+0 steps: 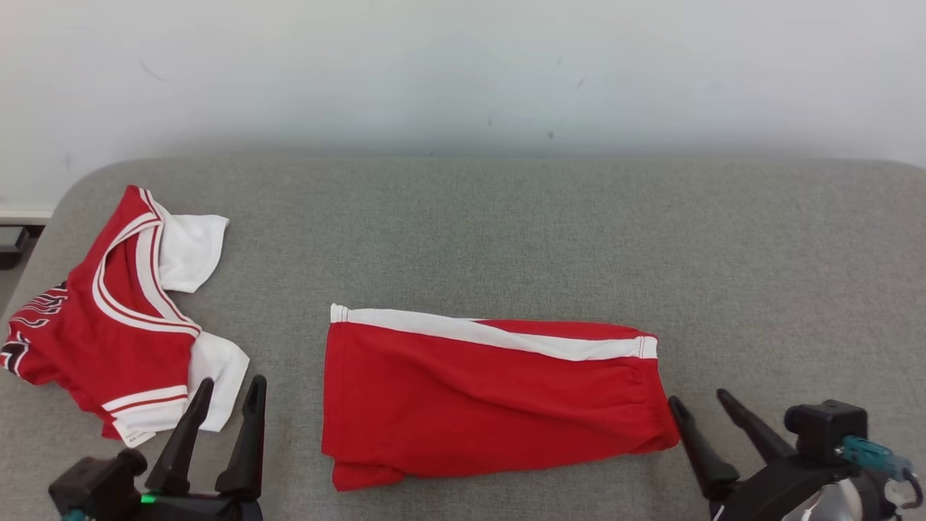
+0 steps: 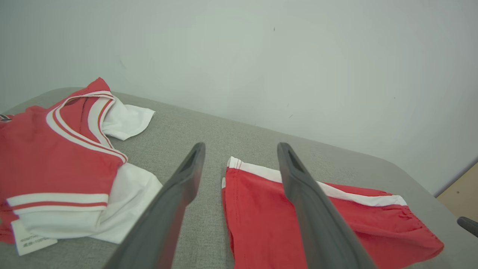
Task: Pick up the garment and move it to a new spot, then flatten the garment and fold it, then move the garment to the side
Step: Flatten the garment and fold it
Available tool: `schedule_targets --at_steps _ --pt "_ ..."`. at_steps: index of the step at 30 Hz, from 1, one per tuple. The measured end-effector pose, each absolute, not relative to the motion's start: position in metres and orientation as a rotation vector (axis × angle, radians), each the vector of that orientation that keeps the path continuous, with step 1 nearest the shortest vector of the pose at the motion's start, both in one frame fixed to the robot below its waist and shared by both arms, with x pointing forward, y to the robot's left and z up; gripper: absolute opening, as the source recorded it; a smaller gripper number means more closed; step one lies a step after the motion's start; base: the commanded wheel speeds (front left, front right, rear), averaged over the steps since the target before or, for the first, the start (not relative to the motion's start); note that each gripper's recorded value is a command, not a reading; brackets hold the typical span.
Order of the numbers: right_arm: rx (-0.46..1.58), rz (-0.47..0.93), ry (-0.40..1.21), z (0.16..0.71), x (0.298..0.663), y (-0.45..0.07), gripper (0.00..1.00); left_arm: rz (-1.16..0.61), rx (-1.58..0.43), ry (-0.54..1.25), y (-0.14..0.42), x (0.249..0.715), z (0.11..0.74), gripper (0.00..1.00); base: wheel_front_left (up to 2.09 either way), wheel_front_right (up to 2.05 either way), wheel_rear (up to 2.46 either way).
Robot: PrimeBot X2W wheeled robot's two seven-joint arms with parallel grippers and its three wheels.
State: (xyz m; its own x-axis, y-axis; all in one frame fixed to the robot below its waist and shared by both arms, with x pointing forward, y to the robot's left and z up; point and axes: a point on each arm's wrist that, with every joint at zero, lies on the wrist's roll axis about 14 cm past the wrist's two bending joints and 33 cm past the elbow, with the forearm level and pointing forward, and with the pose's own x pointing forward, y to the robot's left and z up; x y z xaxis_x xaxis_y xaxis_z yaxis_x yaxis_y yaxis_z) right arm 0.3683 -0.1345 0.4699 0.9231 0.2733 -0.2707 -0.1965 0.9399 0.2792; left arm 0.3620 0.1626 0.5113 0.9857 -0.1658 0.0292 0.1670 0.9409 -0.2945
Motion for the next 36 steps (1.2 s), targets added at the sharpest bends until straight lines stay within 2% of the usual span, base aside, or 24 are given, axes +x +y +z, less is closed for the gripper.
schedule_targets --at_steps 9,17,26,36 --pt "0.272 0.145 0.114 0.512 0.374 -0.154 1.0 -0.082 -0.239 -0.101 0.179 0.348 0.533 1.0 0.0 0.0 0.0" --pt "0.339 0.061 -0.029 0.538 0.372 -0.165 1.0 -0.117 -0.23 -0.119 0.17 0.338 0.539 1.0 0.0 0.0 0.0" --pt "0.339 0.023 -0.069 0.54 0.374 -0.17 1.0 -0.169 -0.204 -0.033 0.157 0.335 0.523 1.0 0.0 0.0 0.0" --pt "0.33 0.019 -0.023 0.526 0.374 -0.168 1.0 -0.179 -0.2 0.043 0.153 0.33 0.508 1.0 0.0 0.0 0.0"
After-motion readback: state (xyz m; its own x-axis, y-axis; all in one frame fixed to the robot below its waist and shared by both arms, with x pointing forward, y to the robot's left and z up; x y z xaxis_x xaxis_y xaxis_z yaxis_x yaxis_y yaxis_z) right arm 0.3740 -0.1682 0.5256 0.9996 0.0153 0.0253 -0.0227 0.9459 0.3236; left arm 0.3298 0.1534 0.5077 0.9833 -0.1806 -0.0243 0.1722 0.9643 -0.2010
